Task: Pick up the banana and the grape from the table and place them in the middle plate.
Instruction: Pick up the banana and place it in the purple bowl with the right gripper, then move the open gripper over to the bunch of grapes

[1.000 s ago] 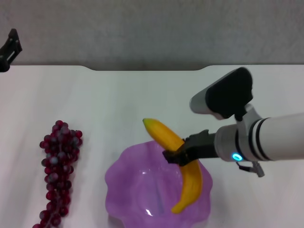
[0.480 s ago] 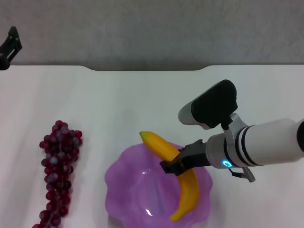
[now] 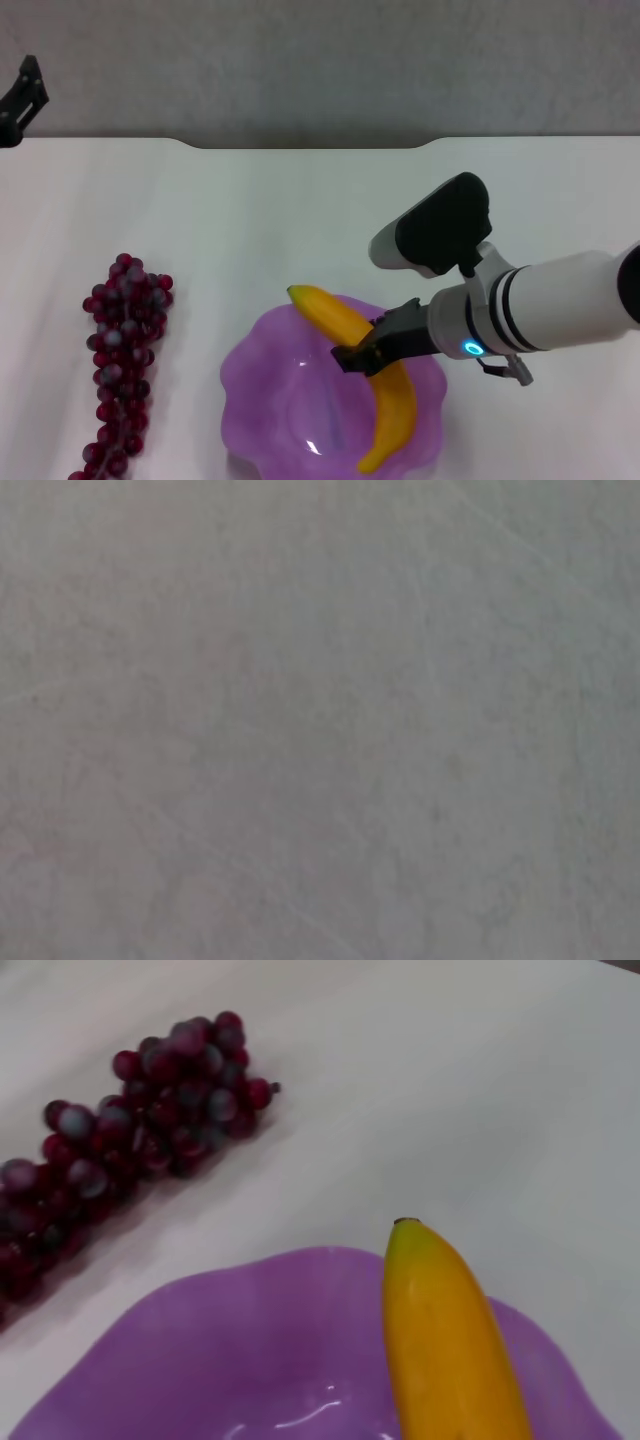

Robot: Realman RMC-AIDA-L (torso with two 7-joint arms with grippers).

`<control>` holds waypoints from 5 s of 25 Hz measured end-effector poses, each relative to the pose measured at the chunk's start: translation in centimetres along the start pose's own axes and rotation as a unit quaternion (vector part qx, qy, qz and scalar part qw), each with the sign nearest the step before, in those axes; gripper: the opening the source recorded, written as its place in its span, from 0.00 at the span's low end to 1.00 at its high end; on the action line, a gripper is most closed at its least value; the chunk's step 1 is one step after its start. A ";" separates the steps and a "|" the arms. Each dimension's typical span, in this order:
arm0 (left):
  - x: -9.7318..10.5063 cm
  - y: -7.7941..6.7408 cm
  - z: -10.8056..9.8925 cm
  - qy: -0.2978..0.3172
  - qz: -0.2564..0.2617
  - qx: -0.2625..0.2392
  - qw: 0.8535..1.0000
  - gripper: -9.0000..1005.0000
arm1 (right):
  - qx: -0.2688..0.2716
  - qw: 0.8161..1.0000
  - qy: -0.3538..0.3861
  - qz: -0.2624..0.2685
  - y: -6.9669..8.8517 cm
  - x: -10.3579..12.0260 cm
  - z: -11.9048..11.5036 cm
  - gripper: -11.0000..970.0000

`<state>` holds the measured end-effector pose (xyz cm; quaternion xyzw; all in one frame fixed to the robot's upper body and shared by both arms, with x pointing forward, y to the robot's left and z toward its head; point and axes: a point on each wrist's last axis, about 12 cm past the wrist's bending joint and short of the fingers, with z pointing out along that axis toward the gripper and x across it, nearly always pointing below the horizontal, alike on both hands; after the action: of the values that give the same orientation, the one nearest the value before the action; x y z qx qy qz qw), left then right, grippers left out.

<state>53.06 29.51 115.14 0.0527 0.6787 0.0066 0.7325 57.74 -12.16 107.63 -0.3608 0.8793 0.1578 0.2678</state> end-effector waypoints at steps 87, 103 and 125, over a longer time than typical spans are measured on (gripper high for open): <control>3.9 -2.6 5.7 0.442 0.051 0.064 0.893 0.85 | 0.358 0.828 -0.417 0.108 -5.7 7.7 -16.8 0.60; 4.9 -5.3 6.6 0.442 0.052 0.115 0.888 0.85 | 0.352 0.831 -0.418 0.104 -5.5 7.4 -16.5 0.60; 5.1 -5.5 7.1 0.437 0.046 0.118 0.891 0.85 | 0.368 0.843 -0.373 0.123 -7.2 9.9 -14.4 0.61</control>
<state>60.17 23.98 110.13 0.1614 0.9229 -0.0172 0.3492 51.91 -29.33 112.82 -0.0387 0.7437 -0.0227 0.6670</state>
